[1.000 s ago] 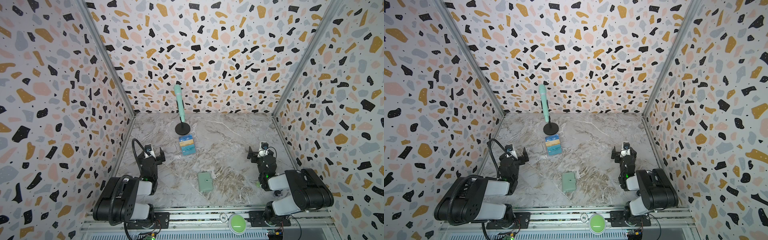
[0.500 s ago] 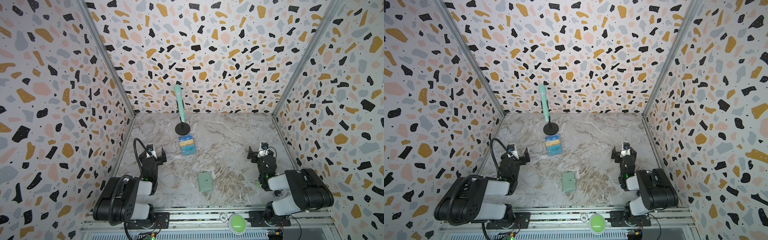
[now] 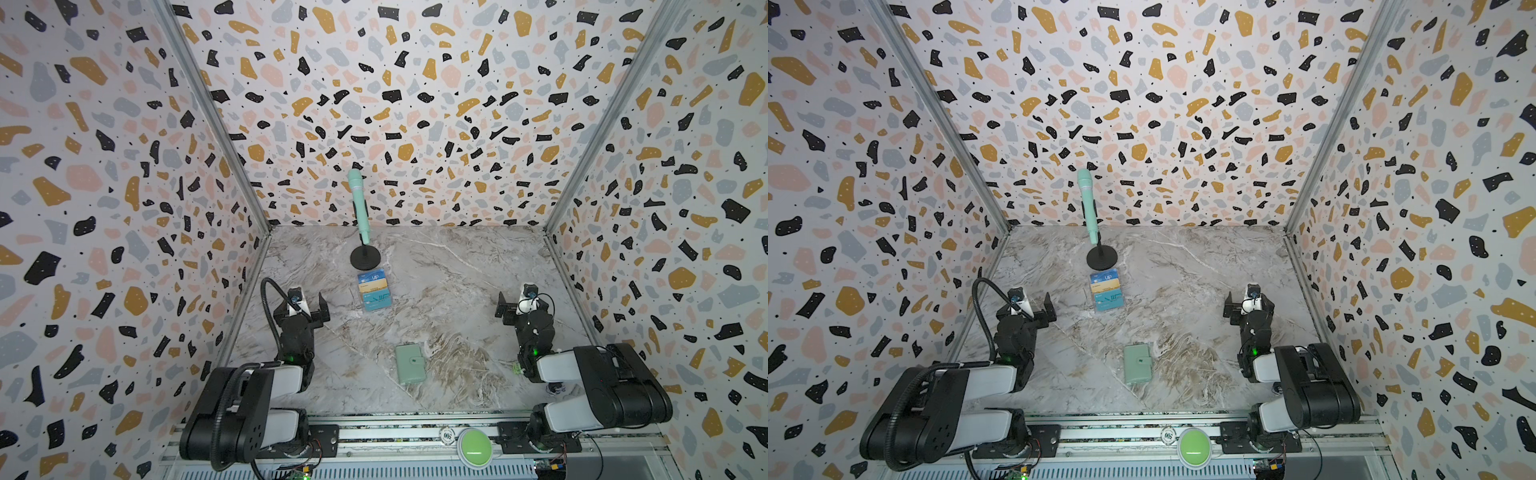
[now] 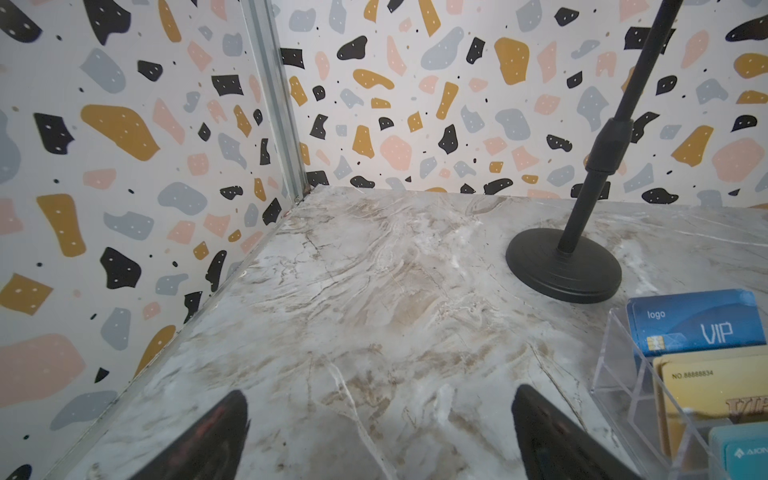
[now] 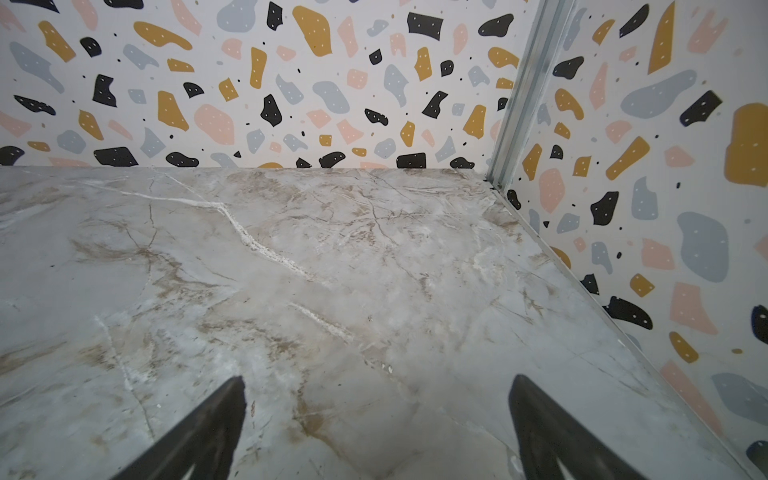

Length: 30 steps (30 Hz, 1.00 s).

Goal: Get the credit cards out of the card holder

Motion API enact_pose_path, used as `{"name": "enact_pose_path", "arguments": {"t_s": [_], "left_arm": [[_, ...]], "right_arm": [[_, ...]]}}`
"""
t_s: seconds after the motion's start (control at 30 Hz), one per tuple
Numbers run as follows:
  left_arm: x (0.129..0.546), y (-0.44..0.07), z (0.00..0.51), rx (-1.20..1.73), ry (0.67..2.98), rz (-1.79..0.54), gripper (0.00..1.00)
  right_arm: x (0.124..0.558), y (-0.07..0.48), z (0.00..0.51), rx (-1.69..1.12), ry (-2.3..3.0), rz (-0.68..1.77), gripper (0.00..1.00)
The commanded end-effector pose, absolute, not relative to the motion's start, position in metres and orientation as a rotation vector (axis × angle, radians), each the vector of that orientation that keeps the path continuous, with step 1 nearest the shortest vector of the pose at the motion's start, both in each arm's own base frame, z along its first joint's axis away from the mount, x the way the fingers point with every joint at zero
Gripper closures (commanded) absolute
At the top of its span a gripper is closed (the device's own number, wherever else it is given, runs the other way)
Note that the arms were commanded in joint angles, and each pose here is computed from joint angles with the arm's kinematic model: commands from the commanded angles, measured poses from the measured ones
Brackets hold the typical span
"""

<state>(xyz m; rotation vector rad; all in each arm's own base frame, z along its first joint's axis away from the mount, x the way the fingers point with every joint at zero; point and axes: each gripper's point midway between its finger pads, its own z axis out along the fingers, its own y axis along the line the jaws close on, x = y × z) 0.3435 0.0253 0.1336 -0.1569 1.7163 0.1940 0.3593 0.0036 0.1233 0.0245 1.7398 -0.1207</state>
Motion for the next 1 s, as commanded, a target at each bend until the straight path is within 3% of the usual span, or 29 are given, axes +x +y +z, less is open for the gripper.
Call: {"name": "enact_pose_path", "arguments": {"t_s": [0.0, 0.2, 0.4, 0.57, 0.7, 0.97], "left_arm": [[0.347, 0.033, 0.152, -0.228, 1.695, 0.212, 0.0], [0.338, 0.027, 0.175, -0.292, 1.687, 0.22, 0.0], [0.343, 0.012, 0.195, -0.359, 1.763, 0.069, 0.0], [0.339, -0.014, 0.209, -0.317, 1.874, -0.107, 0.0], [0.332, -0.051, 0.215, -0.201, 1.958, -0.318, 0.0], [0.313, -0.083, 0.219, -0.042, 2.097, -0.47, 0.04]], "right_arm": [[0.37, -0.005, 0.137, 0.089, 1.764, -0.145, 0.01], [0.379, 0.005, 0.145, 0.092, 1.839, -0.084, 0.01], [0.379, 0.016, 0.169, 0.133, 1.888, 0.014, 0.01], [0.366, 0.078, 0.194, -0.008, 1.983, 0.35, 0.01], [0.348, 0.11, 0.201, -0.107, 2.006, 0.426, 0.01], [0.318, 0.151, 0.201, -0.224, 2.138, 0.697, 0.01]]}}
